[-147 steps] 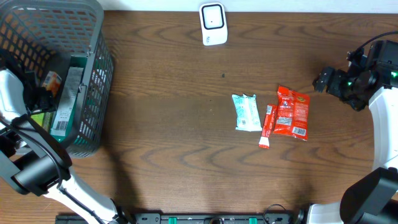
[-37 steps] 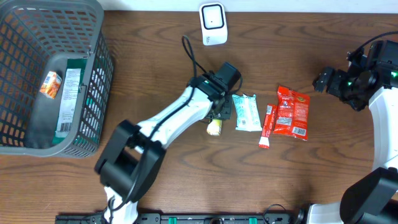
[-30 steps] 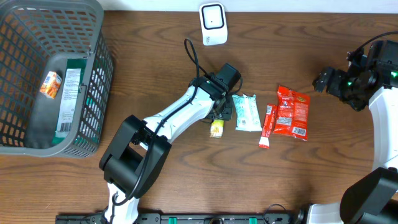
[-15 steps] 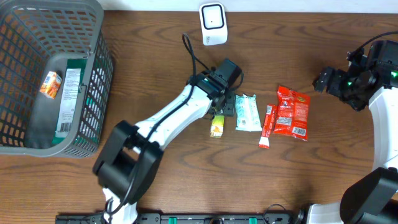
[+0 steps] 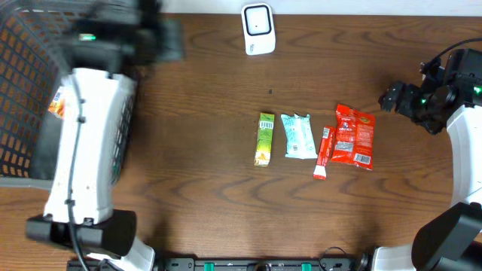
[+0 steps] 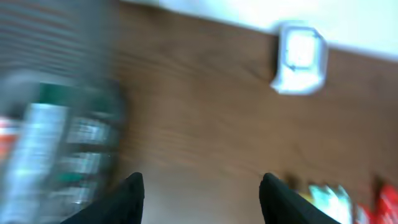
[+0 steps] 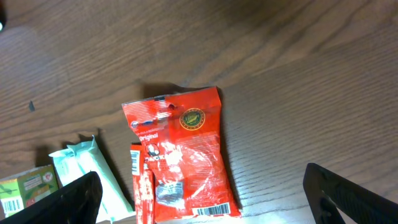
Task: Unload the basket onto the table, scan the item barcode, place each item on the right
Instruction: 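Open the left gripper and move it back into the basket, then grasp the small orange carton in the basket with the left gripper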
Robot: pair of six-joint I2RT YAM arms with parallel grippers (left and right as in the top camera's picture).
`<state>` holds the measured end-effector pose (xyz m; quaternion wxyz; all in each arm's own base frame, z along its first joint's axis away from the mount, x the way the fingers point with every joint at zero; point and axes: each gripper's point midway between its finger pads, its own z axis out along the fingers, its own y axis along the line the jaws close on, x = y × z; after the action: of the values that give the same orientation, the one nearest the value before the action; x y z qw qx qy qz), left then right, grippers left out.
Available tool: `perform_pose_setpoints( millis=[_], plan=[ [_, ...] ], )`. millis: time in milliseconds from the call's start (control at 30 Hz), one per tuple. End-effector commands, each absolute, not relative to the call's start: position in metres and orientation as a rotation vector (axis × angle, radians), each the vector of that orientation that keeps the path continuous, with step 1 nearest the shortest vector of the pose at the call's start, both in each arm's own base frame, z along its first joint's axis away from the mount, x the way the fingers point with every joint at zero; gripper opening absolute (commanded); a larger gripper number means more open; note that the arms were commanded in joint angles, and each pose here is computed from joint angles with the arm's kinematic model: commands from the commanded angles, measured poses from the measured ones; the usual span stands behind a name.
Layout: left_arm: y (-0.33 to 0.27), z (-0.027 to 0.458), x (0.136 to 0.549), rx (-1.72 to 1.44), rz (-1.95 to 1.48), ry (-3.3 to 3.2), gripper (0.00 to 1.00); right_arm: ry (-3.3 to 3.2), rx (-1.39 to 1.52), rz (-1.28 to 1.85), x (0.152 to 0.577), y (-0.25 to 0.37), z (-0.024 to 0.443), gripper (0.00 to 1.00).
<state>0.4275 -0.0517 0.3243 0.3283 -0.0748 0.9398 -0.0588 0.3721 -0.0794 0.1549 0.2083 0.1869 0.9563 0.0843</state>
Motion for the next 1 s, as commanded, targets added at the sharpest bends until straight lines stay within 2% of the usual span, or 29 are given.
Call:
perform_pose_setpoints(
  millis=[0, 200, 400, 600, 933, 967],
  plan=[
    [0.033, 0.334, 0.428, -0.337, -0.006, 2.419, 0.65, 2.656, 0.512, 0.236, 0.374, -0.081, 0.157, 0.99],
    [0.134, 0.325, 0.417, -0.451, 0.160, 2.418, 0.69, 2.656, 0.512, 0.236, 0.374, -0.081, 0.157, 0.99],
    [0.198, 0.291, 0.410, -0.497, 0.252, 2.499, 0.70, 2.656, 0.512, 0.236, 0.374, -0.081, 0.157, 0.99],
    [0.227, 0.234, 0.417, -0.464, 0.266, 2.641, 0.70, 2.656, 0.512, 0.236, 0.374, -0.081, 0.157, 0.99],
    [0.240, 0.127, 0.434, -0.347, 0.213, 2.872, 0.72, 2.657, 0.512, 0.235, 0.374, -0.081, 0.157, 0.99],
    [0.242, 0.120, 0.436, -0.348, 0.209, 2.878, 0.74, 2.656, 0.512, 0.236, 0.374, -0.081, 0.157, 0.99]
  ],
)
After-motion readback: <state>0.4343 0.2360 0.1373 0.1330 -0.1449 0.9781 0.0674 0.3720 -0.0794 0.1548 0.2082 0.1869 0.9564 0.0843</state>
